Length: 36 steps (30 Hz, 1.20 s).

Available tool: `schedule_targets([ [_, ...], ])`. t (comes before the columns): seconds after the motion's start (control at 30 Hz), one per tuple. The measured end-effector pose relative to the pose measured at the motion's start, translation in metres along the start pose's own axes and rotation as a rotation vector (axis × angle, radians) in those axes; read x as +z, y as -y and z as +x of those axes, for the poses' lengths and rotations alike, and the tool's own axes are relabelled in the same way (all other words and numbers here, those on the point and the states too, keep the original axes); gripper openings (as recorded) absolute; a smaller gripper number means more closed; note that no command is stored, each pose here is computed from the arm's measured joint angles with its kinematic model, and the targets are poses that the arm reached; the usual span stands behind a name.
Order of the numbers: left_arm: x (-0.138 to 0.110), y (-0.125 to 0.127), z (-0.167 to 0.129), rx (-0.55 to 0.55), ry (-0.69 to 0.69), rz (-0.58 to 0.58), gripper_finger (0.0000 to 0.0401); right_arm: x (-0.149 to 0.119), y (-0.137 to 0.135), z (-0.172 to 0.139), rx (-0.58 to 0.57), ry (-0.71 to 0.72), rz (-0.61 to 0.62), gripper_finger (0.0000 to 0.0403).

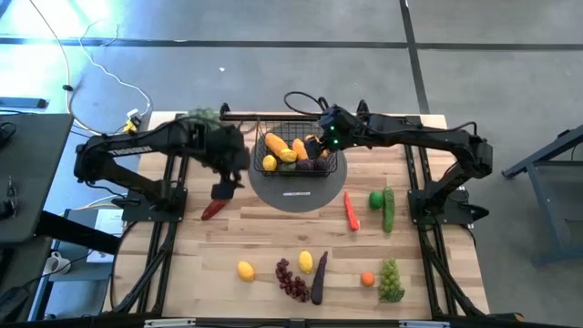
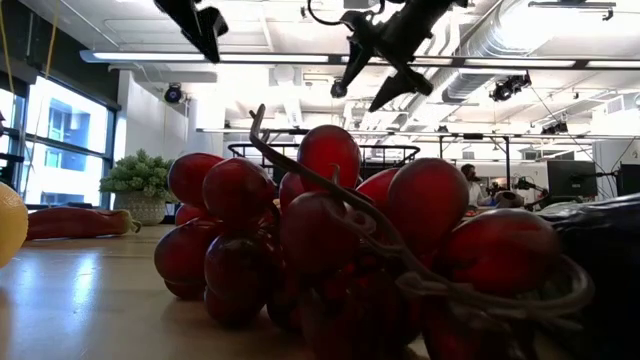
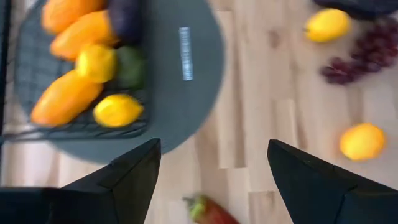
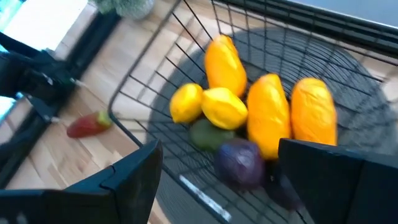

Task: Build produce basket
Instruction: Put the left yellow lemon into the black wire basket

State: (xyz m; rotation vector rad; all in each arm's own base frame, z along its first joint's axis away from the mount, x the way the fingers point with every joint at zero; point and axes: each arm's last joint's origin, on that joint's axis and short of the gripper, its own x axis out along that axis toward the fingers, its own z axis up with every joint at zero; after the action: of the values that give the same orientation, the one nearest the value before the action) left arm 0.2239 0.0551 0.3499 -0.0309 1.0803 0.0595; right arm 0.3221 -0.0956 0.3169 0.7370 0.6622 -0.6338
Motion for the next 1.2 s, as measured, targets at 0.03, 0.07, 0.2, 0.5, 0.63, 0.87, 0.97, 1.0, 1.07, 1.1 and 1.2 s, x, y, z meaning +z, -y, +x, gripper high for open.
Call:
schedule_targets([
  [0.03,0.001,0.005,0.0,-0.012,0.0,0.021,0.0284,0.0,0.0,-0.004,-0.014,-0.018,-0.011,0.03],
  [0.07,0.001,0.01,0.001,-0.022,0.001,0.04,0.0284,0.0,0.0,-0.007,-0.032,-0.039,-0.018,0.03],
  [0.2,0.004,0.028,0.005,-0.055,0.015,0.066,0.0284,0.001,-0.003,-0.023,-0.081,-0.097,-0.06,0.03],
  [0.5,-0.008,0.067,0.047,-0.132,0.02,0.155,0.0284,-0.008,-0.012,-0.032,-0.096,-0.155,-0.146,0.03],
  [0.63,-0.013,0.083,0.061,-0.163,0.047,0.191,0.0284,-0.01,-0.014,-0.033,-0.091,-0.158,-0.155,0.03],
  [0.87,-0.026,0.11,0.078,-0.214,0.065,0.315,0.0284,-0.011,-0.014,-0.033,-0.091,-0.158,-0.155,0.03],
  [0.97,-0.031,0.12,0.084,-0.236,0.078,0.351,0.0284,-0.011,-0.014,-0.033,-0.091,-0.158,-0.154,0.03],
  [1.0,-0.033,0.124,0.086,-0.244,0.088,0.362,0.0284,-0.011,-0.014,-0.033,-0.091,-0.158,-0.154,0.03],
  [1.07,-0.036,0.13,0.089,-0.257,0.093,0.383,0.0284,-0.01,-0.014,-0.033,-0.09,-0.157,-0.154,0.03],
  [1.1,-0.038,0.133,0.092,-0.264,0.094,0.393,0.0284,-0.01,-0.014,-0.033,-0.091,-0.158,-0.155,0.03],
  [1.2,-0.044,0.142,0.097,-0.283,0.098,0.424,0.0284,-0.01,-0.014,-0.033,-0.091,-0.158,-0.155,0.03],
])
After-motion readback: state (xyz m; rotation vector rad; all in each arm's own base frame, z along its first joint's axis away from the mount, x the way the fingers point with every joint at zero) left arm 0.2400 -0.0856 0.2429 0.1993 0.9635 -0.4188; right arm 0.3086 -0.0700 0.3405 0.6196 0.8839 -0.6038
